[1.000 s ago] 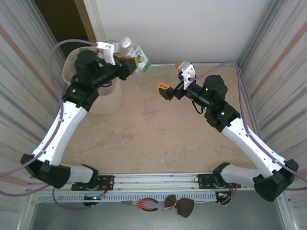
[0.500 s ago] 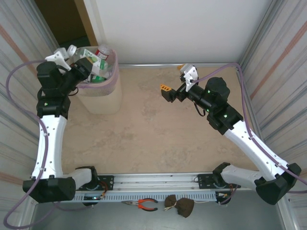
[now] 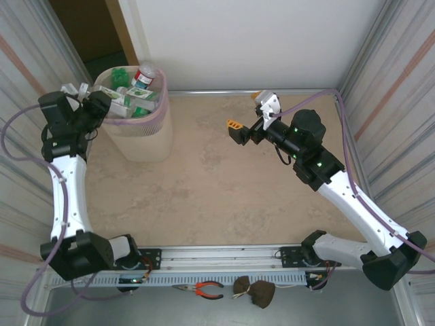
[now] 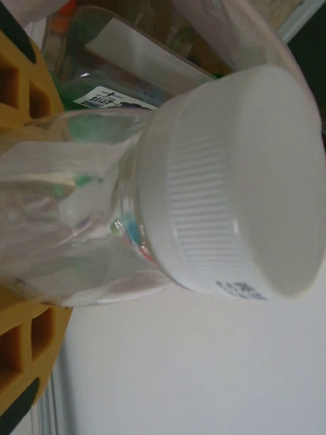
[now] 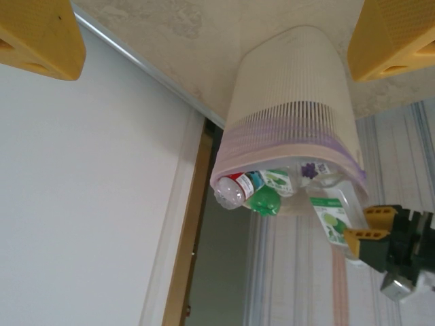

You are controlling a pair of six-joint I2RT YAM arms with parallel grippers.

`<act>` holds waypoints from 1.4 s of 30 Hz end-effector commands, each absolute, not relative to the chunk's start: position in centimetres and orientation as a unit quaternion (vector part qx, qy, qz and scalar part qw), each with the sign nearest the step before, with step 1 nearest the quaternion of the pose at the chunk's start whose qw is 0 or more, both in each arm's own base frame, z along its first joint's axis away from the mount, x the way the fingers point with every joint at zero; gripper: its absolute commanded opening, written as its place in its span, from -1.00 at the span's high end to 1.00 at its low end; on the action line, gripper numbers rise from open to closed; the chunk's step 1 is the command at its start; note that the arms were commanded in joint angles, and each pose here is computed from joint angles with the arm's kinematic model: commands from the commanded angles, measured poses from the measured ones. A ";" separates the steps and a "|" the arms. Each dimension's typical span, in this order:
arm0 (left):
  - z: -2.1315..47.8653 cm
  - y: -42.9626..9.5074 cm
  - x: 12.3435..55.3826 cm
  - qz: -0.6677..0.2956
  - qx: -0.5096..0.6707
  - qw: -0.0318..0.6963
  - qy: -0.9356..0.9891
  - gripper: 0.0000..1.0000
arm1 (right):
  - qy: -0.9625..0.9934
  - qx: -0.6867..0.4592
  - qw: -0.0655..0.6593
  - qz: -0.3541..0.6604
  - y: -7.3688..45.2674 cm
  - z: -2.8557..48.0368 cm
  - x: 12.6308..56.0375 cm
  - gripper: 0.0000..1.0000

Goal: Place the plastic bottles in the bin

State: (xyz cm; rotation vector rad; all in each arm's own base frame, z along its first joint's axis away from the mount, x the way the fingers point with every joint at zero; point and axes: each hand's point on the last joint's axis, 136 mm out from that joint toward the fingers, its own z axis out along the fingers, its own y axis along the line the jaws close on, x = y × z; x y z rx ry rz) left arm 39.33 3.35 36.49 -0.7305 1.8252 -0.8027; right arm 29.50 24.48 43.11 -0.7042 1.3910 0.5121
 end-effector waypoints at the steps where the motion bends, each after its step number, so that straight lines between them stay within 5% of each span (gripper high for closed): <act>1: 36.4 2.4 40.5 -0.369 -0.281 0.470 0.751 0.34 | 0.625 -0.307 0.682 0.221 23.8 42.8 29.5 -0.96; 6: 34.5 2.5 41.0 -0.368 -0.294 0.443 0.763 0.31 | 0.626 -0.306 0.683 0.218 23.7 42.8 29.6 -0.96; 16: 35.0 3.1 39.6 -0.338 -0.316 0.436 0.771 -0.36 | 0.625 -0.309 0.683 0.218 23.8 42.9 29.9 -0.96; 23: 37.7 3.4 38.4 -0.316 -0.311 0.463 0.767 -0.42 | 0.624 -0.308 0.684 0.218 23.7 43.0 29.9 -0.96; 27: 40.0 2.7 38.5 -0.322 -0.275 0.482 0.766 -0.34 | 0.623 -0.309 0.685 0.217 23.7 43.1 29.9 -0.96; 33: 42.0 -2.3 40.7 -0.350 -0.178 0.468 0.792 0.10 | 0.625 -0.308 0.683 0.218 23.7 43.0 30.1 -0.96; 42: 37.1 -3.1 43.9 -0.304 -0.162 0.411 0.844 0.39 | 0.628 -0.304 0.684 0.214 23.2 42.9 29.8 -0.96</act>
